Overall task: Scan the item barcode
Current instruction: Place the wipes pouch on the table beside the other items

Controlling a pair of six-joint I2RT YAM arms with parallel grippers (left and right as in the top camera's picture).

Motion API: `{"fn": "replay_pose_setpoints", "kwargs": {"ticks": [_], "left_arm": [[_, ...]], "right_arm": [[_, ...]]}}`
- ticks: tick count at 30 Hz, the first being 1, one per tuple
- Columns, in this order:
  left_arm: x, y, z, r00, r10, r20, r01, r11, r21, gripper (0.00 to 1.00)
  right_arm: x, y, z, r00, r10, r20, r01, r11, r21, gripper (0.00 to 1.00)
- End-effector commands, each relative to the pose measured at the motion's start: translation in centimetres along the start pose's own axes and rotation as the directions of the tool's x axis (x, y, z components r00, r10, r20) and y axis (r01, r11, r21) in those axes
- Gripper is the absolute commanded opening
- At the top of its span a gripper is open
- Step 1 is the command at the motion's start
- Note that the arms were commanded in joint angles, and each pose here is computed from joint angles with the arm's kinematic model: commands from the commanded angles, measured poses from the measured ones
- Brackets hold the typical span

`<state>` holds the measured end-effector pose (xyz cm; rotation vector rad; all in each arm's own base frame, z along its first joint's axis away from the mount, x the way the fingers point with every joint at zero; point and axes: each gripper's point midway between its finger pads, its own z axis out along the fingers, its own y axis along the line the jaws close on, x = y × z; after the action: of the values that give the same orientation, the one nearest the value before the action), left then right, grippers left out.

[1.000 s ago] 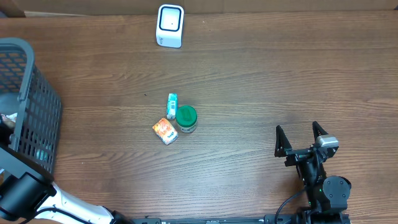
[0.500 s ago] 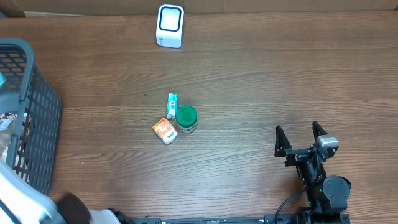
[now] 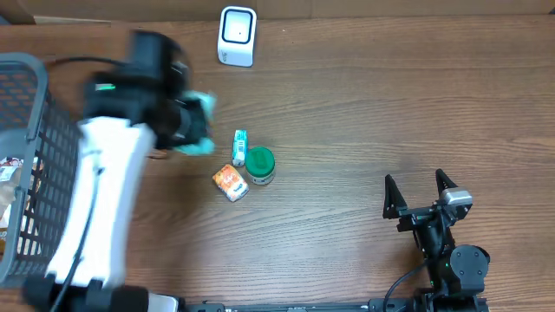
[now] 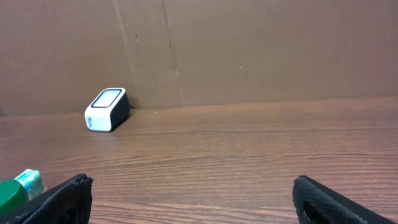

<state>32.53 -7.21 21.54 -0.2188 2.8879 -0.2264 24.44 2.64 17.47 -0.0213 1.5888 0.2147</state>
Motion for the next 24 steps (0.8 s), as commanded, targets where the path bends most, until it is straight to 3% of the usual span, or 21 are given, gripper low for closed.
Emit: {"fn": "replay_pose_setpoints", "kwargs": {"ticks": [1,9,11,13,15,20,24], "left_arm": [[2.7,0.6,6.5,0.992,-0.004,-0.127,-0.004,0.998,-0.063,0.04],[5.7,2.9,16.5,0.967,-0.032,-0.253,-0.003,0.991,-0.137,0.08],[5.5,3.4,18.2,0.965,-0.033,-0.259,-0.009,0.987,-0.162,0.26],[4.7,3.9,18.9,0.973,-0.027,-0.228,-0.017,0.982,-0.19,0.53],[3.8,4.3,18.6,0.98,-0.028,-0.198,-0.016,0.976,-0.215,0.64],[2.1,4.2,17.0,0.982,-0.054,-0.181,0.017,0.98,-0.2,0.77],[-0.4,2.8,13.4,0.986,-0.054,-0.159,0.029,0.987,-0.155,0.79]], "right_arm": [[0.2,-0.1,0.0,1.0,0.001,0.002,-0.001,1.0,0.005,1.0],[0.2,-0.1,0.0,1.0,0.001,0.001,-0.001,1.0,0.005,1.0],[0.2,-0.1,0.0,1.0,0.001,0.002,-0.001,1.0,0.005,1.0],[0.2,-0.1,0.0,1.0,0.001,0.002,-0.001,1.0,0.005,1.0],[0.2,-0.1,0.0,1.0,0.001,0.001,-0.001,1.0,0.005,1.0],[0.2,-0.1,0.0,1.0,0.001,0.002,-0.001,1.0,0.005,1.0],[0.2,-0.1,0.0,1.0,0.001,0.001,-0.001,1.0,0.005,1.0]]}}
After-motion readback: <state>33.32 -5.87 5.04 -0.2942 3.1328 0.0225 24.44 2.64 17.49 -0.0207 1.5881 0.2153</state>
